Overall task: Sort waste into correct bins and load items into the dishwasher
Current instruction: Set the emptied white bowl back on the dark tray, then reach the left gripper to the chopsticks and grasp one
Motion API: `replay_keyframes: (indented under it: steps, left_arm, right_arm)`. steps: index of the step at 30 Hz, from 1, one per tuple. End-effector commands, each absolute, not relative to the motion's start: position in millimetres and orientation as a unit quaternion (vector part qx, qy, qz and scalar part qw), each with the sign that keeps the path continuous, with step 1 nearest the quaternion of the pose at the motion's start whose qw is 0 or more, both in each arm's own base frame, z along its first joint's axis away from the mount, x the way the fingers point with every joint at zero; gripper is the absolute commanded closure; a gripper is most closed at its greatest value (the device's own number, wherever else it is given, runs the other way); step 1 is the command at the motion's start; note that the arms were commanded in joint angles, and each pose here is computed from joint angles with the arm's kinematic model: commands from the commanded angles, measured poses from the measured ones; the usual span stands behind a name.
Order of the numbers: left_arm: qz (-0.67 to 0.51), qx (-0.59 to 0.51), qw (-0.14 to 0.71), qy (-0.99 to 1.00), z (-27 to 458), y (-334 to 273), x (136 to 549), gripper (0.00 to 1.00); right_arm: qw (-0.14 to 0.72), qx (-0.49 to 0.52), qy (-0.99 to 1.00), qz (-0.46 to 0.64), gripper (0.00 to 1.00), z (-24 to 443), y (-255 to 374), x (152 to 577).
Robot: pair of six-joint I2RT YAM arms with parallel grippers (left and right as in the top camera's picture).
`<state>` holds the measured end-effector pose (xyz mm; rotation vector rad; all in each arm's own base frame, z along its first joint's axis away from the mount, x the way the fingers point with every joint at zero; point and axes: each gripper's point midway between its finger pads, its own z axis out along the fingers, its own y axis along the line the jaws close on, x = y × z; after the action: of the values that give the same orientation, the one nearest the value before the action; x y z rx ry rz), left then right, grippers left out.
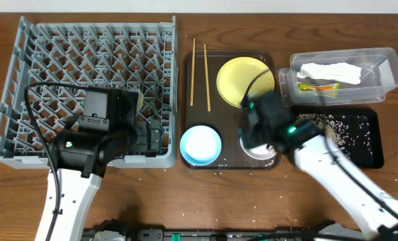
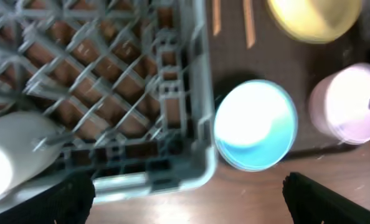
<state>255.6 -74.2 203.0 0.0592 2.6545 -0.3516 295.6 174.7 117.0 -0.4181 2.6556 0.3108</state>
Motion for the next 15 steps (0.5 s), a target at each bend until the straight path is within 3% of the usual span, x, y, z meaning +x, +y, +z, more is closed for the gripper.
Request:
replay_keyframes:
  steps: [1,5,8,15]
  left_arm:
    - [-0.212,-0.02,0.26,0.942,229.3,-98.6,270.8,0.02]
    - [-0.244,-0.06,0.297,0.921,245.6,-106.6,293.7,0.01]
    - [-0.197,-0.096,0.292,0.931,234.9,-96.6,302.5,0.07]
    - [-0.169,-0.059,0.266,0.947,233.9,-136.0,347.5,0.14]
  right_arm:
    - [0.283,-0.099,0.947,0.116,0.49,181.3,151.3,330.7]
    - [0.303,-0.043,0.942,0.137,0.47,207.2,122.7,351.4]
    - [0.314,-0.012,0.938,0.15,0.45,212.9,102.0,362.2]
    - [0.306,0.016,0.931,0.198,0.42,216.9,87.9,364.5]
